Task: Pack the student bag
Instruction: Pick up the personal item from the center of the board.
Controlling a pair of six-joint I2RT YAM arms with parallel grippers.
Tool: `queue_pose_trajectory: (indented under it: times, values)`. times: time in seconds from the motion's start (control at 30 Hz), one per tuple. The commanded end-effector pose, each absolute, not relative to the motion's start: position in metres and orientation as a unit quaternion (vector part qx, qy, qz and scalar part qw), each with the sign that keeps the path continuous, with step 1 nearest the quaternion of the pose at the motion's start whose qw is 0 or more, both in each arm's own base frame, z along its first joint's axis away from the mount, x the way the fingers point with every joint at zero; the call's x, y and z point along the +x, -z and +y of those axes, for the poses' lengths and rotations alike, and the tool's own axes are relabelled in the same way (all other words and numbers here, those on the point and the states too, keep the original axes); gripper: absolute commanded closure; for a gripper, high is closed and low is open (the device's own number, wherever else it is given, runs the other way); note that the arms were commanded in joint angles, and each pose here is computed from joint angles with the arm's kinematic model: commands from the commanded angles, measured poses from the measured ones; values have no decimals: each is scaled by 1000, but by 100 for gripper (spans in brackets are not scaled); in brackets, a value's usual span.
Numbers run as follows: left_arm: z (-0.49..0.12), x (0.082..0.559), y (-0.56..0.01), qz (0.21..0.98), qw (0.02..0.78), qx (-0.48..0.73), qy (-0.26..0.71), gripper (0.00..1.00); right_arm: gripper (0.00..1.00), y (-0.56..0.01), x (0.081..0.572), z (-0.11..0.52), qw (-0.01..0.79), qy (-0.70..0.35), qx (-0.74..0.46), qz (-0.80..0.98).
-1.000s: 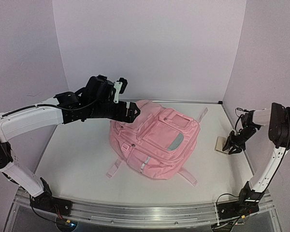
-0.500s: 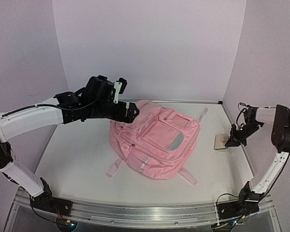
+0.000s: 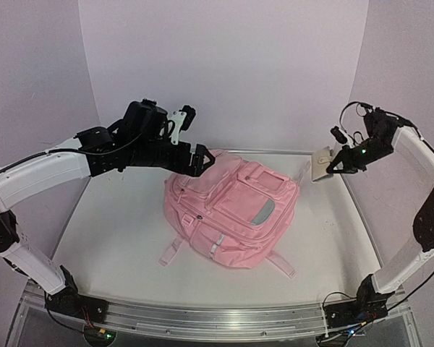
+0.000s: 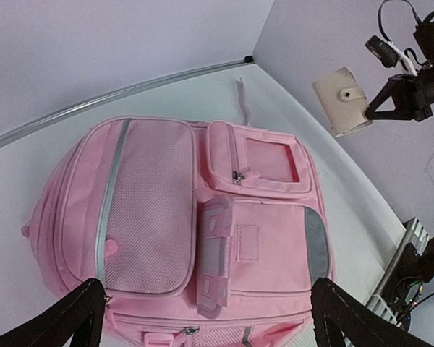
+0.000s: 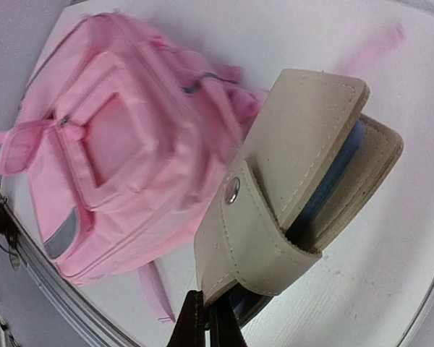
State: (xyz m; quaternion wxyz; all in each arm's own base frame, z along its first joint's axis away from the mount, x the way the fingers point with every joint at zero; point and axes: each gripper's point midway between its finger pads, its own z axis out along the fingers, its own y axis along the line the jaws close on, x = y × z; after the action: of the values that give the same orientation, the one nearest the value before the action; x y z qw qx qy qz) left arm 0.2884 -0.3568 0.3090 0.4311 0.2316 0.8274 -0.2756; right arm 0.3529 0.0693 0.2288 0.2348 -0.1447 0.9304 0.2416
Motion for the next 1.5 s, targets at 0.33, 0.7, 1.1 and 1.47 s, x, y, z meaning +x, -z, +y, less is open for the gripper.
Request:
queue_pose_trajectory:
  times: [0.33,0.7,1.1,1.47]
  values:
    - [-422,247,-346,735,351,344,468,0,100,-328,238,208,253,-304,-477,785]
    - [-441,239,-341,709,286,352,540,0,100,-335,196,249,214,-369,-531,732]
    - [-461,210,-357,632,203,397,634,18,100,-328,176,267,198,-364,-567,712]
    - [-458,189,-365,582,177,427,669,50,100,-324,181,271,204,-355,-571,711]
